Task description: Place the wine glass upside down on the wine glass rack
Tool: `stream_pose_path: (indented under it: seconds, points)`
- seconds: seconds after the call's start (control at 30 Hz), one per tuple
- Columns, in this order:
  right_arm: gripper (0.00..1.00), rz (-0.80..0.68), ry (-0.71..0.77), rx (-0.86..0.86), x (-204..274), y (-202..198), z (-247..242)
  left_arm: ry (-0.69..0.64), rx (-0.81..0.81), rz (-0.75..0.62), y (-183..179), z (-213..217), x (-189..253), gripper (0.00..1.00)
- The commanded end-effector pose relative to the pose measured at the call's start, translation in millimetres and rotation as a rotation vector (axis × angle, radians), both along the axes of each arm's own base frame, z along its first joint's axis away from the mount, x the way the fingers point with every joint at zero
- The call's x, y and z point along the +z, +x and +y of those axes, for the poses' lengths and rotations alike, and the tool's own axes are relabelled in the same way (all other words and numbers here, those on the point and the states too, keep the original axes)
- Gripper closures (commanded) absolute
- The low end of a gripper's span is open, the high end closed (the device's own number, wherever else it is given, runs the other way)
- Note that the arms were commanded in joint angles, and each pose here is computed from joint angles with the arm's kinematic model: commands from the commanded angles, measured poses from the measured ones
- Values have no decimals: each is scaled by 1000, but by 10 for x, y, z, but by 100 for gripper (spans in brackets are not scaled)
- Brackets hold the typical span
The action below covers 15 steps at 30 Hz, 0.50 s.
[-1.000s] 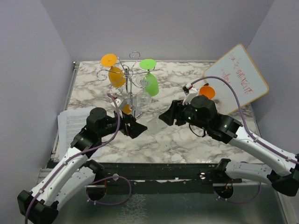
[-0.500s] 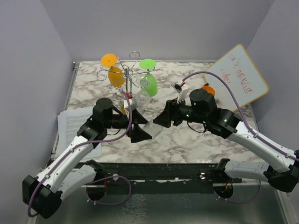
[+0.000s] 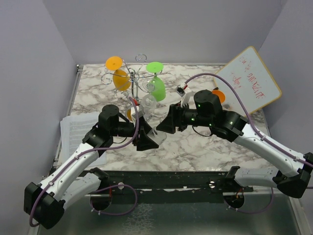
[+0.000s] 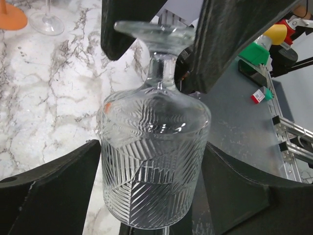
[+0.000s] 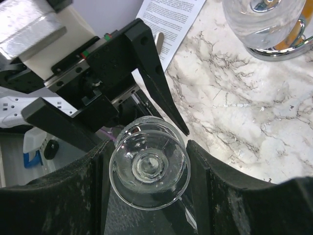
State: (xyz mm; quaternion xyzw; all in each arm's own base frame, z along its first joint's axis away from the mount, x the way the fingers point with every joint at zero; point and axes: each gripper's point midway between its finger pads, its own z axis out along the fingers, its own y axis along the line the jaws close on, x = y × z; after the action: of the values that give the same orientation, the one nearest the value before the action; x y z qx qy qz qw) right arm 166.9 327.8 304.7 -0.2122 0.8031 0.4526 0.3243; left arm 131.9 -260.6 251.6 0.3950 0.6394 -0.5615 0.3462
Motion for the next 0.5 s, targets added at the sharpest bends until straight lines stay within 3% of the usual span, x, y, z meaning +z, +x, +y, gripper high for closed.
stream_pose_path:
  seconds: [0.0, 0.13, 0.2, 0.4, 0.47]
  points:
    - [99, -73, 110, 37, 422, -27, 72, 6, -5, 25, -16, -11, -86, 19]
    - [99, -88, 112, 29, 463, -10, 58, 13, -3, 28, 0, -16, -101, 16]
    - [99, -87, 112, 32, 458, -16, 60, 7, -17, 18, -11, -21, -68, 32]
    - [96, -78, 118, 26, 427, -2, 80, -11, -10, -15, 1, -23, -35, 99]
    - [90, -80, 113, 6, 424, 31, 70, -21, 26, -35, 48, -21, -10, 100]
